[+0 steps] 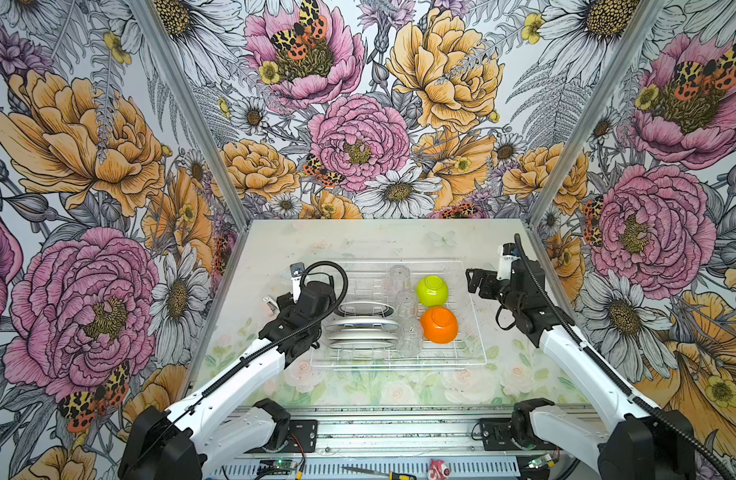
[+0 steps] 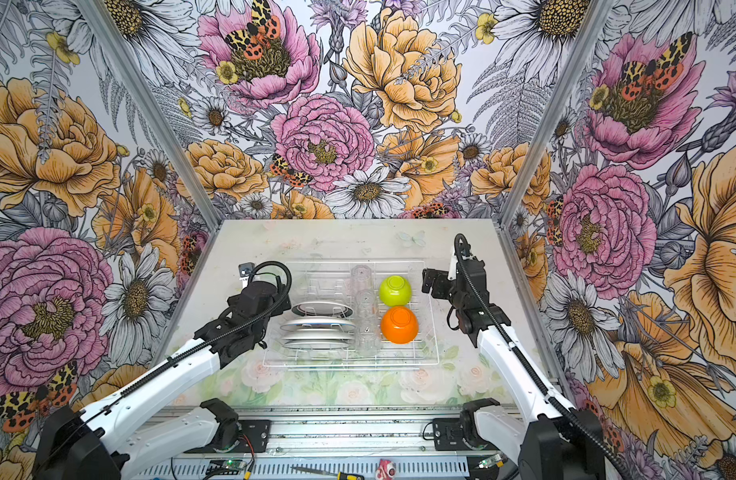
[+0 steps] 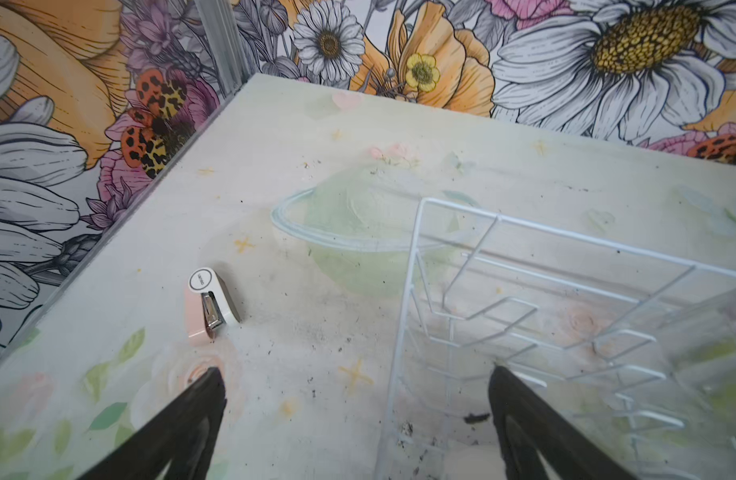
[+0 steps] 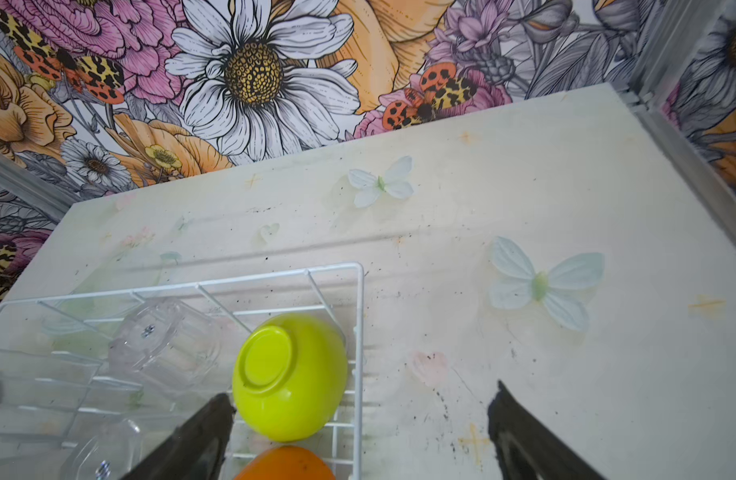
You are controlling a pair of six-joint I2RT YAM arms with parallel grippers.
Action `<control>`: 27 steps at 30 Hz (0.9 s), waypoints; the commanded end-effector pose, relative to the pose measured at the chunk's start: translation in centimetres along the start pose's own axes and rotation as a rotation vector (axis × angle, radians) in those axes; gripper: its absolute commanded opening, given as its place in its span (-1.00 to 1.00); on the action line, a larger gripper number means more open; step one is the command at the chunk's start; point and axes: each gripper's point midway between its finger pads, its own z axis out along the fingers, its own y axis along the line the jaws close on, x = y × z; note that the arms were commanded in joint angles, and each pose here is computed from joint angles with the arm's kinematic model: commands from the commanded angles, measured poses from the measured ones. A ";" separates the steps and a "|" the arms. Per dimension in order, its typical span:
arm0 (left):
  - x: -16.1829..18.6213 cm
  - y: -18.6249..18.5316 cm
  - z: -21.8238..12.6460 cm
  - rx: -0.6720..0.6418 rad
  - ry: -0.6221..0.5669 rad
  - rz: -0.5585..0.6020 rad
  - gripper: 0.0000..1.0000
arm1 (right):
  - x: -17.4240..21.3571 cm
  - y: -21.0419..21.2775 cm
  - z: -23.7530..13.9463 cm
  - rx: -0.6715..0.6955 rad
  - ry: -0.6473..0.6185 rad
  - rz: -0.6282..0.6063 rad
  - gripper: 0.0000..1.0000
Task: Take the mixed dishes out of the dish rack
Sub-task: 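Raise the left gripper over the plates while the right gripper moves over the bowls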
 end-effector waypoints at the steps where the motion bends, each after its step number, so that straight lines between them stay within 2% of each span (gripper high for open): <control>1: 0.3 -1.6 -1.1 0.101 0.058 -0.033 0.97 | 3.3 0.9 -0.2 -0.058 0.122 0.046 0.89; 11: 0.8 -1.2 -3.9 0.200 0.081 -0.065 0.97 | 7.0 0.9 -0.5 -0.074 0.205 0.058 0.82; 17: 2.3 -1.7 -4.8 0.284 0.131 -0.098 0.97 | 8.4 1.1 0.3 -0.068 0.262 0.048 0.53; 23: 3.8 -0.5 -3.9 0.223 0.141 -0.082 0.97 | 9.2 1.0 1.5 -0.030 0.311 0.019 0.23; 27: 4.5 -0.6 -3.3 0.203 0.168 -0.046 0.97 | 9.6 0.5 2.4 0.028 0.338 -0.006 -0.05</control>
